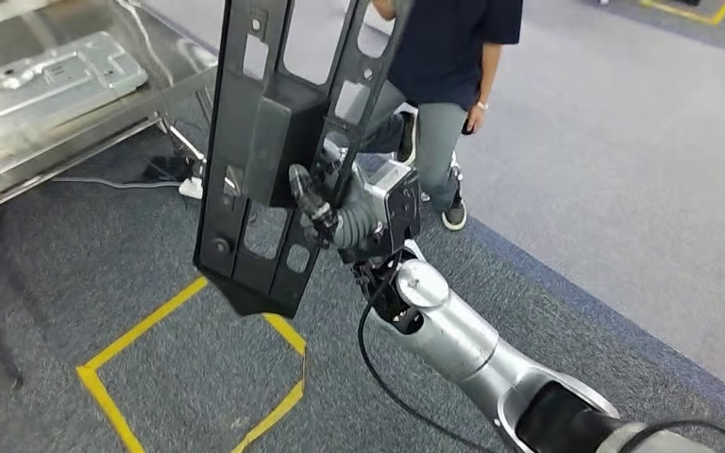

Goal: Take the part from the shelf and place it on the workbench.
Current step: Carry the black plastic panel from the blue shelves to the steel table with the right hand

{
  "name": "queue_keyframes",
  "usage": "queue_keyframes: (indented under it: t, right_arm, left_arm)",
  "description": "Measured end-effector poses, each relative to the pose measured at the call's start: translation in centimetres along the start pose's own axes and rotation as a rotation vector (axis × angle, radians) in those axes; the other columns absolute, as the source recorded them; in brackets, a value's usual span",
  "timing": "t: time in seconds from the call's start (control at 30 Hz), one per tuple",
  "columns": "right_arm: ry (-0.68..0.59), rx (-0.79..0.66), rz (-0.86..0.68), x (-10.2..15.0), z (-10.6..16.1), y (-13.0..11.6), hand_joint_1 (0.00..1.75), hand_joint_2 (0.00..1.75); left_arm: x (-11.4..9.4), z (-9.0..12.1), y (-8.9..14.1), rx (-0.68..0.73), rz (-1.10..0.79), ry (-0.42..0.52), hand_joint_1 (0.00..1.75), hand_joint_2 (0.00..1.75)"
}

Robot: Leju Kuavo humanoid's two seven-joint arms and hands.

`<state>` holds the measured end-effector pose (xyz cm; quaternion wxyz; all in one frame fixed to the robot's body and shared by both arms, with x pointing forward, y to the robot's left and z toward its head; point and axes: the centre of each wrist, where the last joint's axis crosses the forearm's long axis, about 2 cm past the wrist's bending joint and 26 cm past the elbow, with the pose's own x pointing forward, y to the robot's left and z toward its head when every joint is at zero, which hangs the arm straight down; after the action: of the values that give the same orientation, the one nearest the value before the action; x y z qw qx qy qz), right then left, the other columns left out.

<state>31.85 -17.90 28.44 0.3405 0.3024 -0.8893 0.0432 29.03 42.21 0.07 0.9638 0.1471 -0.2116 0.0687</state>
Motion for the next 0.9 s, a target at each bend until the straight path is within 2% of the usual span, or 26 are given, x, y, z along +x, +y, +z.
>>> queue_keyframes:
  t: [0.33, 0.6, 0.9]
  right_arm:
    - [-0.002, 0.005, 0.004, -0.05, -0.16, -0.03, 1.75, 1.75]
    - [-0.010, 0.011, 0.017, 0.02, -0.33, -0.03, 1.75, 1.75]
    - [-0.010, 0.003, -0.038, -0.19, 0.18, 0.05, 1.75, 1.75]
  left_arm:
    - [-0.39, -0.06, -0.14, -0.004, -0.001, 0.010, 0.00, 1.75]
    - [0.06, 0.00, 0.18, 0.000, 0.003, 0.003, 0.00, 1.75]
    - [0.21, 0.07, -0.27, -0.015, 0.008, 0.000, 0.00, 1.75]
